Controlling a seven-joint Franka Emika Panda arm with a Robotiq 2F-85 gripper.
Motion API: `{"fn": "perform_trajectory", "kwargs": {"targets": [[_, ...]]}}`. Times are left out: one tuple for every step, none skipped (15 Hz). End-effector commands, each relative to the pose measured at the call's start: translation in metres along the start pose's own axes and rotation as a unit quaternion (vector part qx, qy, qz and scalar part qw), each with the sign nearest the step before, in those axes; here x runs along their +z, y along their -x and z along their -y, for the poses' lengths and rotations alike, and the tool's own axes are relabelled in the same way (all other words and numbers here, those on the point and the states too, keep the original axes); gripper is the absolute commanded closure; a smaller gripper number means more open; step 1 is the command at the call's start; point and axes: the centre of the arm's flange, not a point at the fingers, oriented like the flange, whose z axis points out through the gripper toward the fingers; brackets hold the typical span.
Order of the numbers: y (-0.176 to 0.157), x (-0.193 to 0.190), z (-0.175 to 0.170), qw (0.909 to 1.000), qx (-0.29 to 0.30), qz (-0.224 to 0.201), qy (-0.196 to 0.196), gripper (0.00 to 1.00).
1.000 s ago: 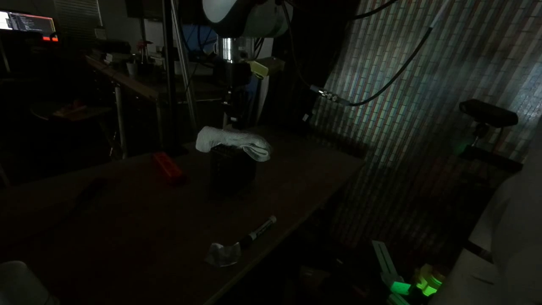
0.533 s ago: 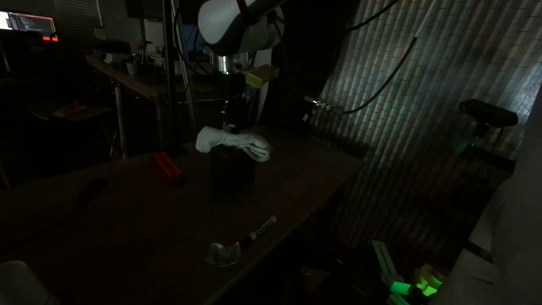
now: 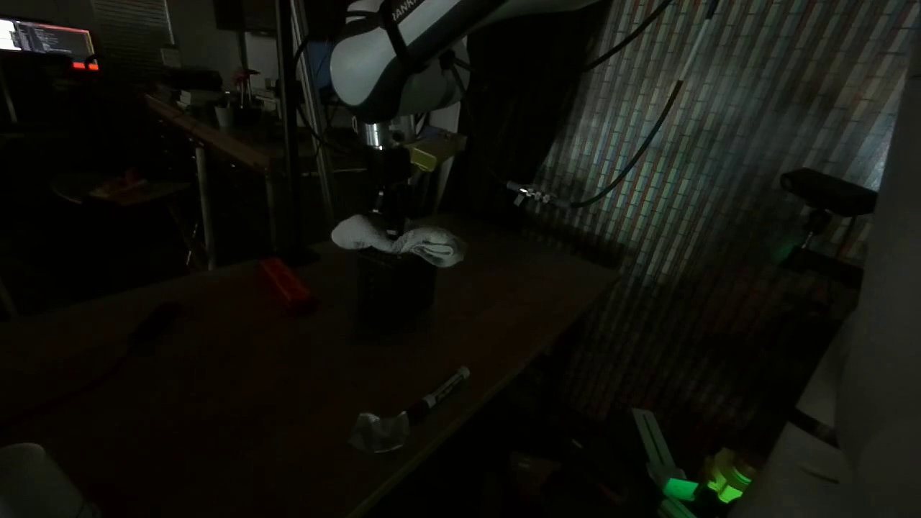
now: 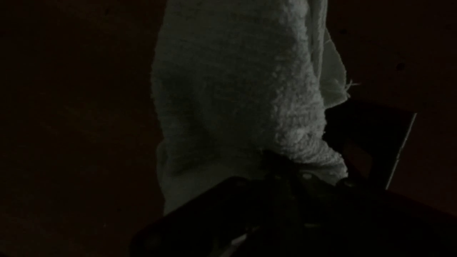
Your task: Put the white towel in the black basket.
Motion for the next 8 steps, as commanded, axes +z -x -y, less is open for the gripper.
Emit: {"fn": "perform_trajectory", "kwargs": {"targets": [[-0.003, 0.012, 0.003, 0.9998, 0.006, 0.016, -0.012, 1.0], [-0.002, 0.014, 0.004, 0.9997, 0.006, 0.016, -0.015, 1.0], [-0.002, 0.016, 0.005, 0.9997, 0.007, 0.015, -0.02, 1.0], [-0.003, 0.017, 0.006, 0.9996, 0.007, 0.016, -0.023, 1.0], [-0.004, 0.019, 0.007, 0.9995, 0.007, 0.015, -0.027, 1.0], [-0.005, 0.021, 0.009, 0.9994, 0.007, 0.015, -0.031, 1.0], [-0.006, 0.024, 0.01, 0.9992, 0.007, 0.015, -0.037, 1.0], [-0.008, 0.027, 0.013, 0.999, 0.006, 0.015, -0.042, 1.0]]}}
